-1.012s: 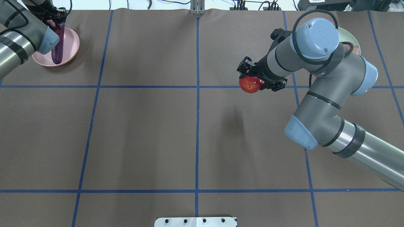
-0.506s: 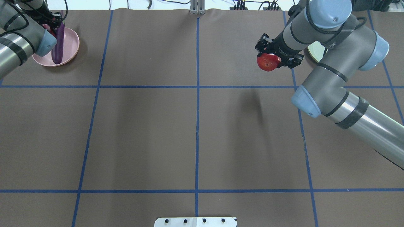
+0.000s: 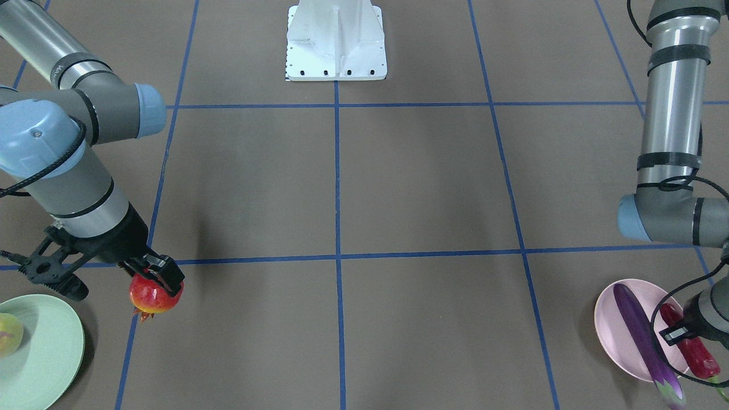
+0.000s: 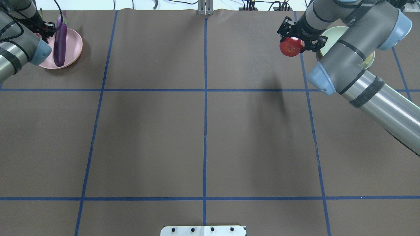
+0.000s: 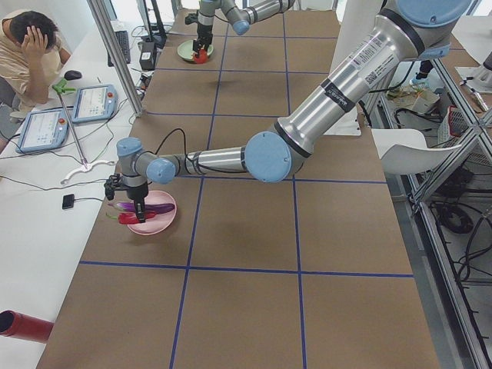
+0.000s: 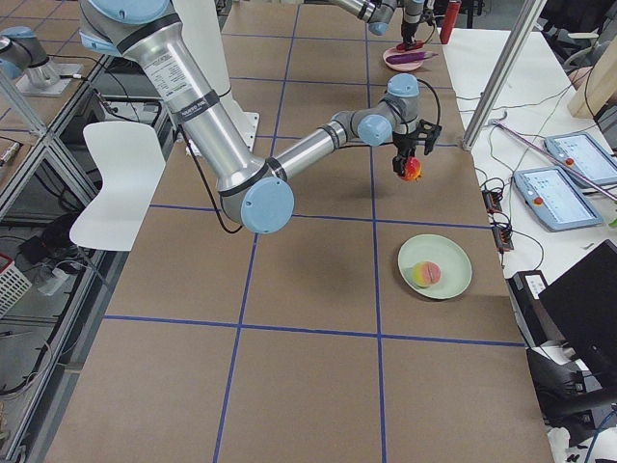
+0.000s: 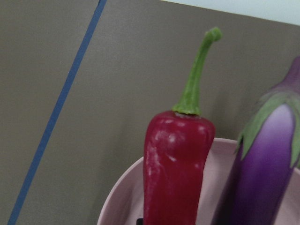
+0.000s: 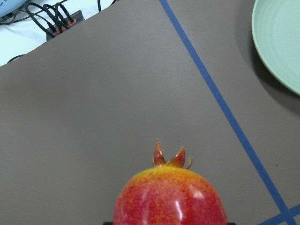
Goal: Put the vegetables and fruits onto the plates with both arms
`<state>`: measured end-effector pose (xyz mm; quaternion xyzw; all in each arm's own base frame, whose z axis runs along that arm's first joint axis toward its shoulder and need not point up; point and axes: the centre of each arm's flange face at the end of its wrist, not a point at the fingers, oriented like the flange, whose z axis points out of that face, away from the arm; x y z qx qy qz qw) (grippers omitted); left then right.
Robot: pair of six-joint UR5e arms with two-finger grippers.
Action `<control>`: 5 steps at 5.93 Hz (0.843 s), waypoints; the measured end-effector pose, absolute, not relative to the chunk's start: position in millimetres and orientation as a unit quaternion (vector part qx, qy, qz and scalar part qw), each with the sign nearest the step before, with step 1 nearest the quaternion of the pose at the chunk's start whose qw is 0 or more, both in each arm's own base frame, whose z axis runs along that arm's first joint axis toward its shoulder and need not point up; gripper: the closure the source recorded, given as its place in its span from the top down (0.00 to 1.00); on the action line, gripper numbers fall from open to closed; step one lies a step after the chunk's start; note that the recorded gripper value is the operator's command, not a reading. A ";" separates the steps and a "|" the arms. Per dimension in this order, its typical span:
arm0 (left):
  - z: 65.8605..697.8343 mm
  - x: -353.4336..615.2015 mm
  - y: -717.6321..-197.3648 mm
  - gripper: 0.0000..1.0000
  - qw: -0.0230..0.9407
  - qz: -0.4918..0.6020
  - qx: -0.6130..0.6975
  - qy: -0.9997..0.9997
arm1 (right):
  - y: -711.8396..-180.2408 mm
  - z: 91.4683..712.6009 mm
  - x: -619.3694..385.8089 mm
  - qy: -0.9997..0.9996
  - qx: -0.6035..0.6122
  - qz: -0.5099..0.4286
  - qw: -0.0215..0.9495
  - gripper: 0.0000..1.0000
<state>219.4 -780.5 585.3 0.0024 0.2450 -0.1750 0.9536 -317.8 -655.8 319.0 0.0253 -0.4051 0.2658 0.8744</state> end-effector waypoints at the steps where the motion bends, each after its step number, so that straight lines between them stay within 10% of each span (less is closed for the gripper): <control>1: 592.0 219.5 -776.0 1.00 0.954 -0.172 0.004 0.246 | -672.7 338.6 -301.8 -0.398 0.025 0.259 0.880 0.00; 5: 529.7 226.3 -782.8 1.00 0.939 -0.195 0.040 0.281 | -734.1 482.7 -238.1 -0.338 0.028 0.206 0.918 0.00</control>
